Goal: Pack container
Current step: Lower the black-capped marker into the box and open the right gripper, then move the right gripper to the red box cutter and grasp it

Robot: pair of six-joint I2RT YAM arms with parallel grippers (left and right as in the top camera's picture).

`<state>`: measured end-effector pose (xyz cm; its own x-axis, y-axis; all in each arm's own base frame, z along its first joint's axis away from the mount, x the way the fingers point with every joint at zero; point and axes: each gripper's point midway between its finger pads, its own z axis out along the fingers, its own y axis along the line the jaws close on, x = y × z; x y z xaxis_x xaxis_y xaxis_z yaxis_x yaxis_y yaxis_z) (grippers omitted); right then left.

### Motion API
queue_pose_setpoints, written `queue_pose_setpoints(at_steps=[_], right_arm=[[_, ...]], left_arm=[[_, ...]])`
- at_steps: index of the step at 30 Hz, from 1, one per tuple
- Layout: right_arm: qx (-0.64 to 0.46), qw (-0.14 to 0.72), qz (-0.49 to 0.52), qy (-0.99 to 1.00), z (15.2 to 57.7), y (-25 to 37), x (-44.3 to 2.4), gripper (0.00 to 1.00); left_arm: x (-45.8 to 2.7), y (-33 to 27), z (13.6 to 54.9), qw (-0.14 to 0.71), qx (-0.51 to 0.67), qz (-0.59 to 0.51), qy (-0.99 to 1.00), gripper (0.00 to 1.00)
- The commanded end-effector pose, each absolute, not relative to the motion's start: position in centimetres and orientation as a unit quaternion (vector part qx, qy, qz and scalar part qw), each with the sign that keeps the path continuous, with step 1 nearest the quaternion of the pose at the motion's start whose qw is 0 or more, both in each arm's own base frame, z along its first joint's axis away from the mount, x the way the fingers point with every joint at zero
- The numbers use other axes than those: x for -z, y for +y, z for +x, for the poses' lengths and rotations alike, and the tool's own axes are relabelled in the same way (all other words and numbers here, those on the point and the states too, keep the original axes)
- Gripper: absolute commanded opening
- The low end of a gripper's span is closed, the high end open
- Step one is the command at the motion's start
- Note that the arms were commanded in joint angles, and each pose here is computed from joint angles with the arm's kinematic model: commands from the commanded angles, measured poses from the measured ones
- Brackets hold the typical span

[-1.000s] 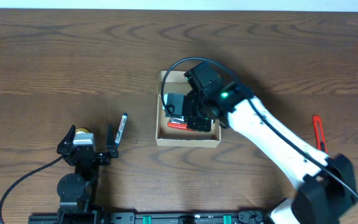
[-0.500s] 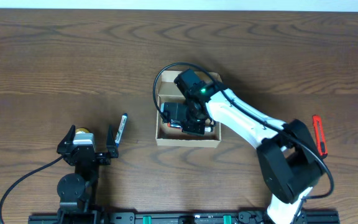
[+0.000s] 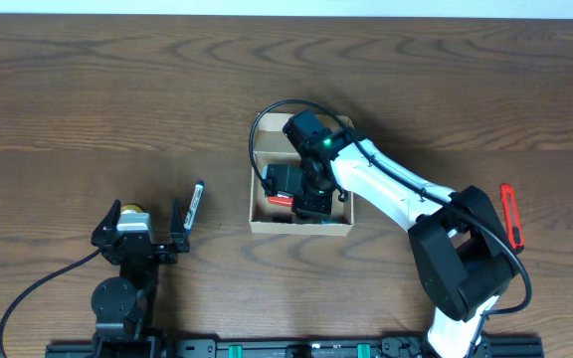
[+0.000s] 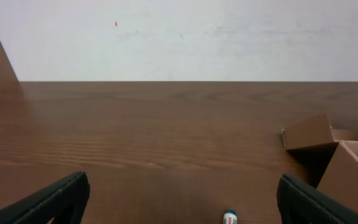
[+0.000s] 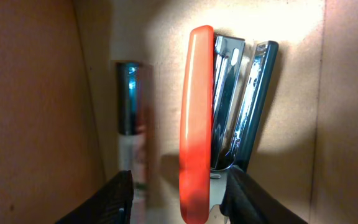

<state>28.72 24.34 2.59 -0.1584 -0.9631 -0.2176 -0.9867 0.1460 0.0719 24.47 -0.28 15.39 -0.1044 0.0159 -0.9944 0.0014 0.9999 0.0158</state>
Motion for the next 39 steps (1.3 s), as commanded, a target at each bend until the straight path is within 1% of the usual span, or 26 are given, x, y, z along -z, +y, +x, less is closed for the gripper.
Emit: queue_pose_setpoints(at_steps=[1, 6, 8, 11, 14, 15, 17, 19, 22, 24, 26, 29, 33, 35, 39], right_arm=[[-0.099, 0.062, -0.645, 0.755, 29.0, 24.2, -2.7, 0.43], [-0.096, 0.097, -0.643, 0.753, 29.6, 24.5, -5.2, 0.42], [-0.093, 0.122, -0.638, 0.755, 30.1, 24.4, -7.0, 0.41], [-0.091, 0.167, -0.602, 0.775, 31.3, 24.1, -10.0, 0.43], [-0.095, 0.218, -0.524, 0.818, 33.0, 22.8, -13.5, 0.47], [-0.098, 0.234, -0.479, 0.84, 33.6, 21.8, -14.9, 0.48], [-0.095, 0.254, -0.376, 0.886, 34.8, 19.1, -16.9, 0.54], [-0.076, 0.266, -0.252, 0.927, 35.6, 15.0, -18.6, 0.53], [-0.03, 0.259, -0.111, 0.959, 35.2, 8.0, -19.8, 0.59], [0.016, 0.242, -0.013, 0.97, 33.9, 2.2, -20.1, 0.61], [0.049, 0.224, 0.051, 0.972, 32.4, -2.3, -20.3, 0.67], [0.068, 0.204, 0.137, 0.967, 29.9, -7.7, -20.6, 0.72], [0.081, 0.172, 0.188, 0.964, 27.1, -12.7, -20.0, 0.74], [0.086, 0.151, 0.189, 0.967, 26.0, -14.1, -19.3, 0.74], [0.093, 0.121, 0.188, 0.97, 25.2, -15.8, -17.8, 0.75]], left_arm=[[-13.6, -0.3, 24.4, 0.649, -0.002, 0.006, 0.761, 0.95], [-13.6, -0.3, 24.4, 0.649, -0.002, 0.006, 0.761, 0.95], [-13.6, -0.3, 24.4, 0.649, -0.002, 0.006, 0.761, 0.95], [-13.6, -0.3, 24.4, 0.649, -0.002, 0.006, 0.761, 0.95], [-13.6, -0.3, 24.4, 0.649, -0.002, 0.006, 0.761, 0.95], [-13.6, -0.3, 24.4, 0.649, -0.002, 0.006, 0.761, 0.95], [-13.6, -0.3, 24.4, 0.649, -0.002, 0.006, 0.761, 0.95], [-13.6, -0.3, 24.4, 0.649, -0.002, 0.006, 0.761, 0.95], [-13.6, -0.3, 24.4, 0.649, -0.002, 0.006, 0.761, 0.95], [-13.6, -0.3, 24.4, 0.649, -0.002, 0.006, 0.761, 0.95], [-13.6, -0.3, 24.4, 0.649, -0.002, 0.006, 0.761, 0.95], [-13.6, -0.3, 24.4, 0.649, -0.002, 0.006, 0.761, 0.95], [-13.6, -0.3, 24.4, 0.649, -0.002, 0.006, 0.761, 0.95], [-13.6, -0.3, 24.4, 0.649, -0.002, 0.006, 0.761, 0.95], [-13.6, -0.3, 24.4, 0.649, -0.003, 0.006, 0.761, 0.95]])
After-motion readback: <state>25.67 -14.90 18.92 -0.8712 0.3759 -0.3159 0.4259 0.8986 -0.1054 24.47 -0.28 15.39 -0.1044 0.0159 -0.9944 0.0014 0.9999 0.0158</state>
